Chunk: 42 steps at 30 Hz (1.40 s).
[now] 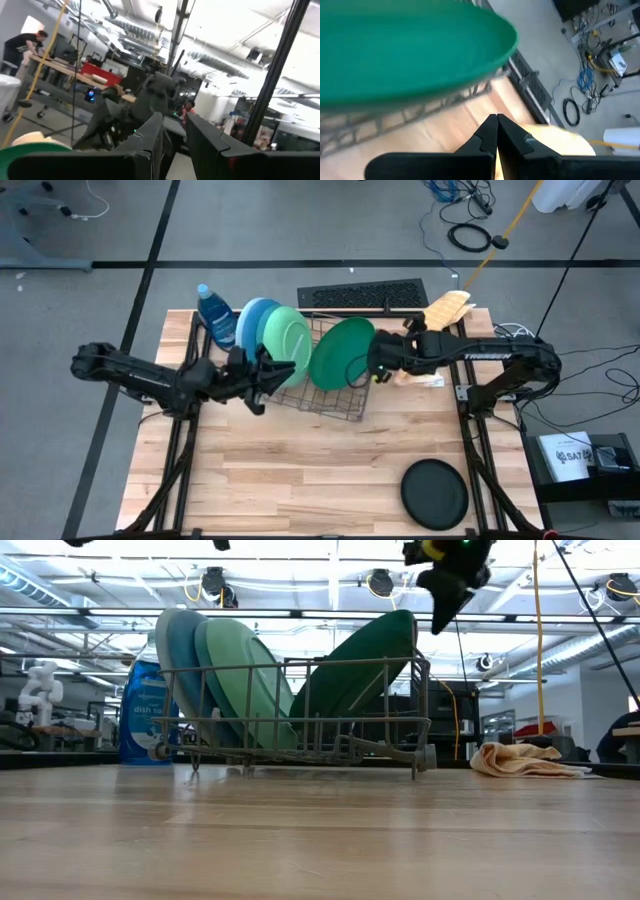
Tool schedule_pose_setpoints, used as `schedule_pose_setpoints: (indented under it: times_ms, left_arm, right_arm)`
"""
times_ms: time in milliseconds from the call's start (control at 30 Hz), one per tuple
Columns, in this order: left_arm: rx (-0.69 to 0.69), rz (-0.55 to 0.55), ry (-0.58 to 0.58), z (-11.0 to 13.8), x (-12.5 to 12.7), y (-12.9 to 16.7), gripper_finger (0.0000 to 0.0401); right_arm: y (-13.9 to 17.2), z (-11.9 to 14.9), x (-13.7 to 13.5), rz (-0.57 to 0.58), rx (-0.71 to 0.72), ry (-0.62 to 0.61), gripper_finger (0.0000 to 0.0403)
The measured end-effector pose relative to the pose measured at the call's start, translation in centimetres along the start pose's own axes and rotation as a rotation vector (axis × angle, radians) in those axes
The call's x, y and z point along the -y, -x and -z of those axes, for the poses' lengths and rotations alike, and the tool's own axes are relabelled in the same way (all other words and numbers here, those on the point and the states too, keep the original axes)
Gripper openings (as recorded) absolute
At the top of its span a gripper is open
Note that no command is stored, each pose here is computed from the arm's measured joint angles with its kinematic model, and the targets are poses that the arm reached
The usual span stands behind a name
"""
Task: Sort dishes
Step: Put the green plate into the dish rack, then put the black plate into the dish rack
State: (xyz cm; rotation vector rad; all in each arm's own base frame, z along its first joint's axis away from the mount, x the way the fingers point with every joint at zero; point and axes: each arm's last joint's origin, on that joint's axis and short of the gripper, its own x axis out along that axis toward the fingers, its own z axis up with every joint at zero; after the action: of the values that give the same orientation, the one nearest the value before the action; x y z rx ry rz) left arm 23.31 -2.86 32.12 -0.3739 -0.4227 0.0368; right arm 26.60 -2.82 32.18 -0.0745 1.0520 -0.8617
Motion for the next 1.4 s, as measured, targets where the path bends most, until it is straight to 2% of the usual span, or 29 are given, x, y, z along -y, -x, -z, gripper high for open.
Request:
schedule_pose_setpoints:
  times_ms: [233, 567, 800, 1133, 1400]
  left_arm:
    - [-0.027, -0.042, -0.055, -0.3, 1.3, 1.0, 0.0084]
    - [-0.034, -0.047, -0.068, -0.2, 1.7, 1.2, 0.0084]
    - [-0.04, -0.028, -0.057, -0.1, 2.2, 1.4, 0.0084]
    - [-0.054, -0.011, -0.043, 0.2, 3.1, 1.7, 0.0084]
    - [-0.093, -0.02, -0.051, 0.6, 3.4, 1.9, 0.0084]
  right_arm:
    - [-0.2, -2.0, -0.4, -0.086, 0.161, 0.018, 0.0]
    - [-0.6, -5.0, -0.5, -0.161, 0.372, 0.062, 0.0]
    - [-3.4, -6.8, -1.7, -0.184, 0.415, 0.11, 0.0]
    - [-7.3, -8.8, -5.2, -0.176, 0.515, 0.196, 0.0]
    - [-8.8, -8.8, -6.7, -0.195, 0.51, 0.224, 0.0]
